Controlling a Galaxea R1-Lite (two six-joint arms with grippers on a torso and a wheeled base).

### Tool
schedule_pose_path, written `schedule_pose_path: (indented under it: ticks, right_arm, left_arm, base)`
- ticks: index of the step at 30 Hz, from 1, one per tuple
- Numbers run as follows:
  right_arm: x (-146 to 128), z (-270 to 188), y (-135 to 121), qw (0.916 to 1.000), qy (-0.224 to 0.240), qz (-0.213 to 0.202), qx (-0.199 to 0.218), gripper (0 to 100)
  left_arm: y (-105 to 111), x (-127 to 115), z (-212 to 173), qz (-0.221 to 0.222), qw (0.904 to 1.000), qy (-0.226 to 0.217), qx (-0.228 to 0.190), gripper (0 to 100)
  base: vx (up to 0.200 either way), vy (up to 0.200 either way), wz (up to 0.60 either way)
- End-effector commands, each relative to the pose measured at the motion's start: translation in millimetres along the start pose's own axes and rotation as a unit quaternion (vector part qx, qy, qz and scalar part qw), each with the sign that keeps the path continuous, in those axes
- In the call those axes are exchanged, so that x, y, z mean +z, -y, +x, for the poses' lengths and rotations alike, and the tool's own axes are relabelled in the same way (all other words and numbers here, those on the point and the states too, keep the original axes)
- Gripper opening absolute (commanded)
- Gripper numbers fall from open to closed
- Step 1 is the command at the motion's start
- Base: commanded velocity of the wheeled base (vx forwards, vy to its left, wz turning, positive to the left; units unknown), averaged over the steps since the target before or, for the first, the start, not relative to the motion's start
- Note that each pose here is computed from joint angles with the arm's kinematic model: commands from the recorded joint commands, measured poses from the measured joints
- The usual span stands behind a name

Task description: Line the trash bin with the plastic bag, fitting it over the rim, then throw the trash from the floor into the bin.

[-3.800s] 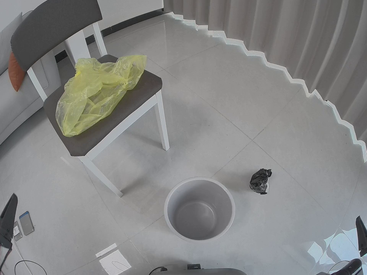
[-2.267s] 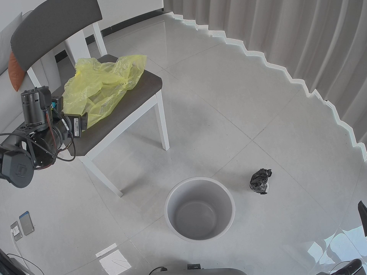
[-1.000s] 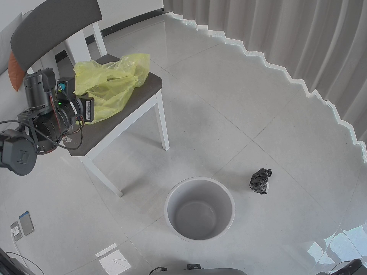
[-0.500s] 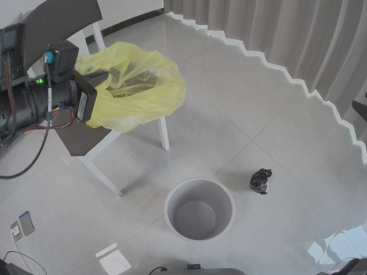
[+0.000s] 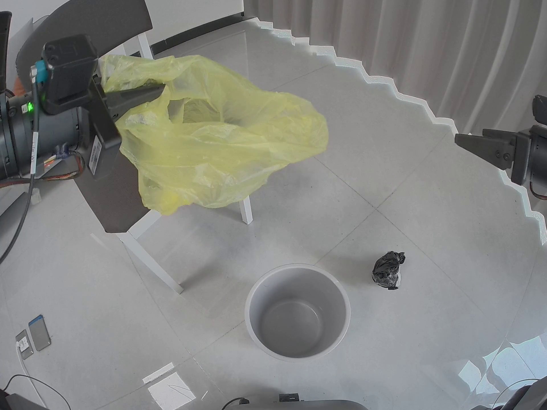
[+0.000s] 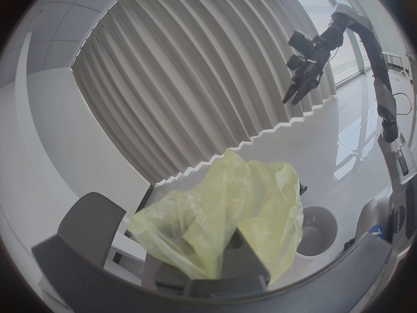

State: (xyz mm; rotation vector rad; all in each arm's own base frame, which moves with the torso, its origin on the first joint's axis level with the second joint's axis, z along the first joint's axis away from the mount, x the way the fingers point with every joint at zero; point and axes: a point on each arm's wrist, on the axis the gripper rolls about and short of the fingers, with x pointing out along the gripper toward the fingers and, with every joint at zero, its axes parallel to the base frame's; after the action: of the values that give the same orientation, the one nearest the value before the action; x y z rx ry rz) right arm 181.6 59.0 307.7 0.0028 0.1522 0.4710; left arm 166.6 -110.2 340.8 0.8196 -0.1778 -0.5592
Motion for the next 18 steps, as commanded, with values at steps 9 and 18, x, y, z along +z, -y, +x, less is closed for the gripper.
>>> schedule_pose_path:
  ticks: [9,18]
  right_arm:
    - [5,66,1,0.9989,-0.032,0.022,0.025,100]
    - [1,73,2,0.9979,-0.045,0.025,0.040,100]
  left_arm:
    - [14,10,-12,0.006,0.9983,0.042,-0.040,0]
    - [32,9,-6,0.009,0.9956,0.046,-0.082,0]
  base:
    - [0.000,0.000,0.00]
    - [0.000,0.000,0.00]
